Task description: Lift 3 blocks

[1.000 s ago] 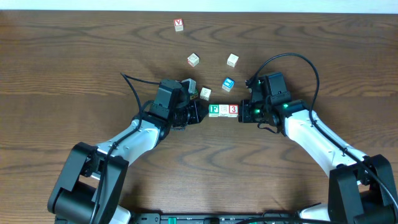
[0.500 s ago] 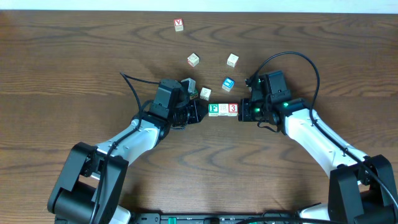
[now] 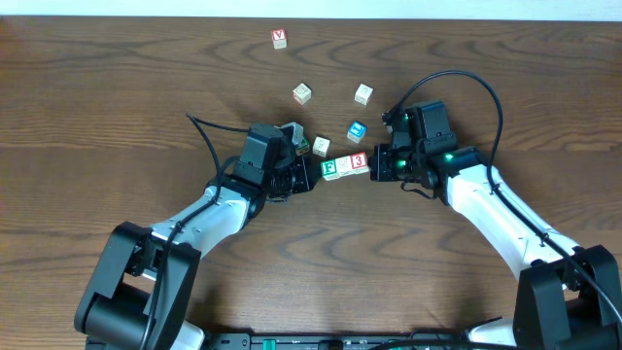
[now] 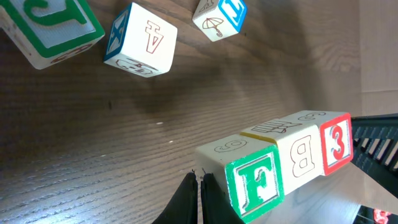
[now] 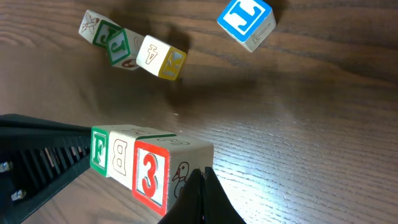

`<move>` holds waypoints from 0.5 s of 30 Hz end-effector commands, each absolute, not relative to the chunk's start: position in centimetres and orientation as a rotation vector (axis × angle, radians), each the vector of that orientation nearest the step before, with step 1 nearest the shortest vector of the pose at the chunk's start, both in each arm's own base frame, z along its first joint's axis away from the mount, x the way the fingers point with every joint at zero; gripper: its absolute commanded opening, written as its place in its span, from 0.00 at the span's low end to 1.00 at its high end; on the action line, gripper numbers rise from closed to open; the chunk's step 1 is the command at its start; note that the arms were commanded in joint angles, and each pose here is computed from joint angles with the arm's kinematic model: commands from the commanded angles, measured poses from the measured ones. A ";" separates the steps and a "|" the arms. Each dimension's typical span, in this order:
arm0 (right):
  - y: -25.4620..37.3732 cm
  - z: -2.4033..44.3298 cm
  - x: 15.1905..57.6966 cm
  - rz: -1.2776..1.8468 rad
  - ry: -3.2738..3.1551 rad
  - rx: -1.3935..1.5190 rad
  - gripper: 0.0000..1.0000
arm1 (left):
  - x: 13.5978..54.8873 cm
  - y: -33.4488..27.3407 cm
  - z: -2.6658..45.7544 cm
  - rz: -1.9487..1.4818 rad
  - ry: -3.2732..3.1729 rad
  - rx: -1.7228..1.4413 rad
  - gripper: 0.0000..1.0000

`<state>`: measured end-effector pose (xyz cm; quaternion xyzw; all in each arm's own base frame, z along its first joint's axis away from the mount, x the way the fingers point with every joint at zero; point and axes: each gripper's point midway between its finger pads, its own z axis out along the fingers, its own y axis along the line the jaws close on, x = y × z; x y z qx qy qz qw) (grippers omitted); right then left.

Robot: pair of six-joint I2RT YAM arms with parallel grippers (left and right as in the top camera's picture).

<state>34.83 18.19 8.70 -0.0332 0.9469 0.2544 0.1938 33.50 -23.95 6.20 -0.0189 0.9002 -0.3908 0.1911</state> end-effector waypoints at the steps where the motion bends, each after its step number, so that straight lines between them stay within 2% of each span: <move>1: 23.7 11.6 31.7 1.086 2.619 -0.284 0.01 | 32.4 -28.2 11.9 -1.347 2.401 0.177 0.07; 15: 23.5 11.3 31.3 1.069 2.640 -0.295 0.01 | 32.6 -28.3 12.4 -1.351 2.389 0.178 0.07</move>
